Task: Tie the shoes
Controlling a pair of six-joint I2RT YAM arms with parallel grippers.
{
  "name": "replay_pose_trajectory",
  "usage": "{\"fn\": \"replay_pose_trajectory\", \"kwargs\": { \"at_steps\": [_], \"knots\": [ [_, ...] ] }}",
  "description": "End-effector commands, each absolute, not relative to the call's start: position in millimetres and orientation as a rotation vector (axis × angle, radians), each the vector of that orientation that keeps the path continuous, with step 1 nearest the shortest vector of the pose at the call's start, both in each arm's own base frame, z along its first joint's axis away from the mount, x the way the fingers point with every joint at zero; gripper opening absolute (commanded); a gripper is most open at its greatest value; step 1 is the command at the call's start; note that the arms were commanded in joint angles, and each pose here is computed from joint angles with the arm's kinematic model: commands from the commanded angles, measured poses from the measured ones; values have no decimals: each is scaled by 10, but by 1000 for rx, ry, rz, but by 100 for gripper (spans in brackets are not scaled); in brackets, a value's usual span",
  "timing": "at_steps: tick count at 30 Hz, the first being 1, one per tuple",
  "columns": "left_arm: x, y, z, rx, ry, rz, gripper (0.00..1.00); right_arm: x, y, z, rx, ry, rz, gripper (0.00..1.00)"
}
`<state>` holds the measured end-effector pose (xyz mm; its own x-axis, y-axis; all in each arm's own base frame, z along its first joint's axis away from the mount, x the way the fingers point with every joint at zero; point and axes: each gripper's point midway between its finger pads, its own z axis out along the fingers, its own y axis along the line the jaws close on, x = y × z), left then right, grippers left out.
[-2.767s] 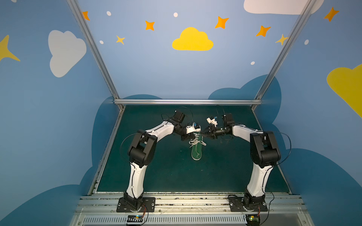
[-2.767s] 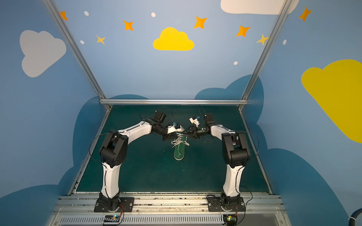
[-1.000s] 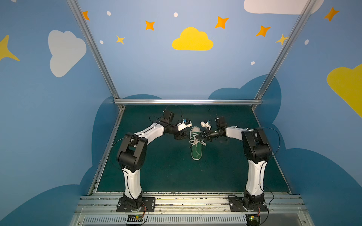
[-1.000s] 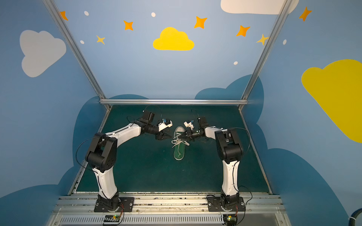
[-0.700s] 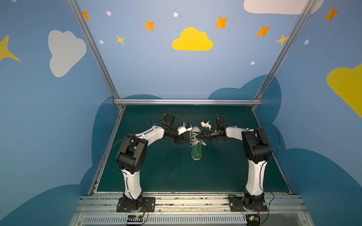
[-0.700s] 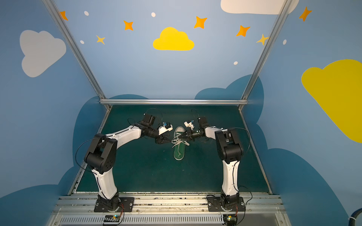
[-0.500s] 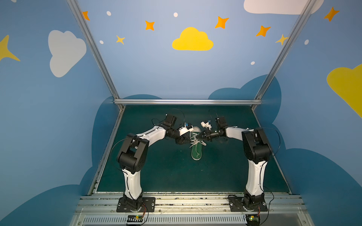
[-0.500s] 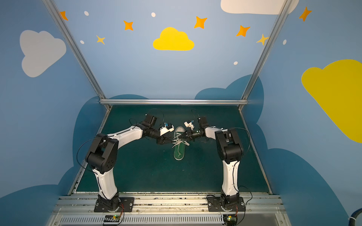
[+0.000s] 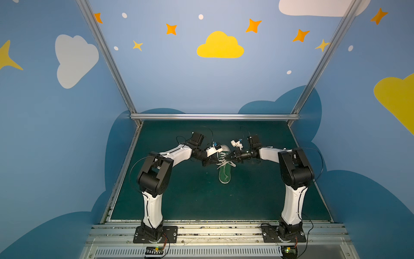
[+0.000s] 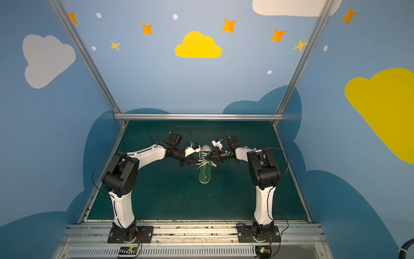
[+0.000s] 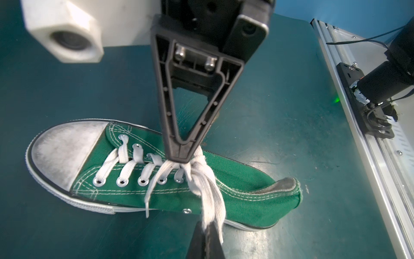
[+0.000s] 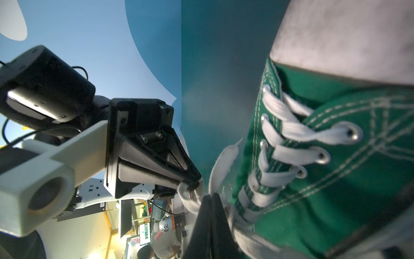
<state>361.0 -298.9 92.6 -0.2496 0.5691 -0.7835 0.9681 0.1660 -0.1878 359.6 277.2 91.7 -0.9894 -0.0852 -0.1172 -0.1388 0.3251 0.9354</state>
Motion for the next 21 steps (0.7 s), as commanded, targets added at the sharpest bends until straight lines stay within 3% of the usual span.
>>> {"fn": "replay_pose_trajectory", "kwargs": {
  "at_steps": [1, 11, 21],
  "knots": [
    [3609, -2956, 910, 1445, 1917, -944, 3, 3750, 2675, 1103, -141, 2437, 1682, 0],
    [3697, -2910, 885, 1402, 1968, -919, 3, 3804, 2378, 1079, -5, 2424, 1508, 0],
    [3811, -2861, 908, 1390, 2028, -741, 3, 3815, 2212, 1061, 57, 2439, 1380, 0]
  ]
}}
